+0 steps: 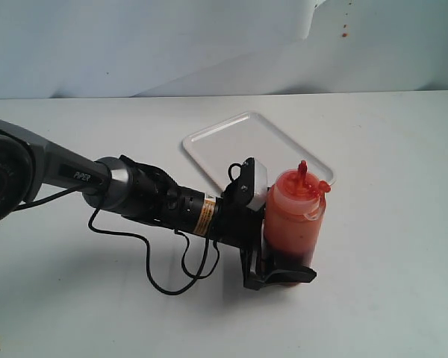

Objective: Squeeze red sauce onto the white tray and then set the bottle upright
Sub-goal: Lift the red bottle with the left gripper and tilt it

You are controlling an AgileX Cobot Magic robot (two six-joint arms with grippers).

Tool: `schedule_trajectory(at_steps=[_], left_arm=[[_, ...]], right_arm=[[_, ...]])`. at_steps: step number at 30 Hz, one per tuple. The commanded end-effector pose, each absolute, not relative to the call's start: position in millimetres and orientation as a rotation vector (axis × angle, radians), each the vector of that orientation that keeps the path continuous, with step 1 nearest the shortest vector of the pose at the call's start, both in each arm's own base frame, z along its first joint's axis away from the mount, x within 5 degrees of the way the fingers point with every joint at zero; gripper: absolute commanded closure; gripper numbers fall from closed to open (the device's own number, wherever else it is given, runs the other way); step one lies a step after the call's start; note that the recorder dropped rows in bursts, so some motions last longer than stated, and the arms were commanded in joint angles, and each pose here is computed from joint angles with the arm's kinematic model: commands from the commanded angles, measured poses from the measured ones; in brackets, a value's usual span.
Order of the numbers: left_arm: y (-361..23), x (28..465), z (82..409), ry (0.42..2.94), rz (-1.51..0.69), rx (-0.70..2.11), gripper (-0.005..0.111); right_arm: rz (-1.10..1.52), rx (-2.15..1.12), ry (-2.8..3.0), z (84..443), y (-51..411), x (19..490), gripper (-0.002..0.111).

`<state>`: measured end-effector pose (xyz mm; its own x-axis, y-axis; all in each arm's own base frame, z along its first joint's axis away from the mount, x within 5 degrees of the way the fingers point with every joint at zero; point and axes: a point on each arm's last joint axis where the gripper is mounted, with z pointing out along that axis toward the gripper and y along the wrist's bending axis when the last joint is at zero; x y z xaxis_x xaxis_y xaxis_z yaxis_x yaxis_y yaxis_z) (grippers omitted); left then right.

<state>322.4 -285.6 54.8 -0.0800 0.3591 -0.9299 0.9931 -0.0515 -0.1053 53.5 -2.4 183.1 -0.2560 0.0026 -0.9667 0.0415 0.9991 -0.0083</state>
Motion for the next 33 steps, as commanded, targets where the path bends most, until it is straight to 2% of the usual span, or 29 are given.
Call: schedule_trajectory(at_steps=[1, 6, 10, 24, 33], left_arm=[[-287, 321, 56, 1.499, -1.122, 1.522, 0.045], [-286, 317, 53, 1.472, -1.122, 1.603, 0.086], [-286, 317, 54, 1.468, -1.127, 1.605, 0.107], [-282, 319, 61, 1.433, -1.144, 1.599, 0.106], [-257, 325, 90, 1.290, -1.074, 1.799, 0.106]], right_arm=[[-0.039, 0.039, 1.825, 182, -3, 53, 0.108], [-0.039, 0.039, 1.825, 182, -3, 53, 0.108], [-0.039, 0.039, 1.825, 182, -3, 53, 0.108], [-0.039, 0.039, 1.825, 182, -3, 53, 0.108], [-0.039, 0.039, 1.825, 182, -3, 53, 0.108]])
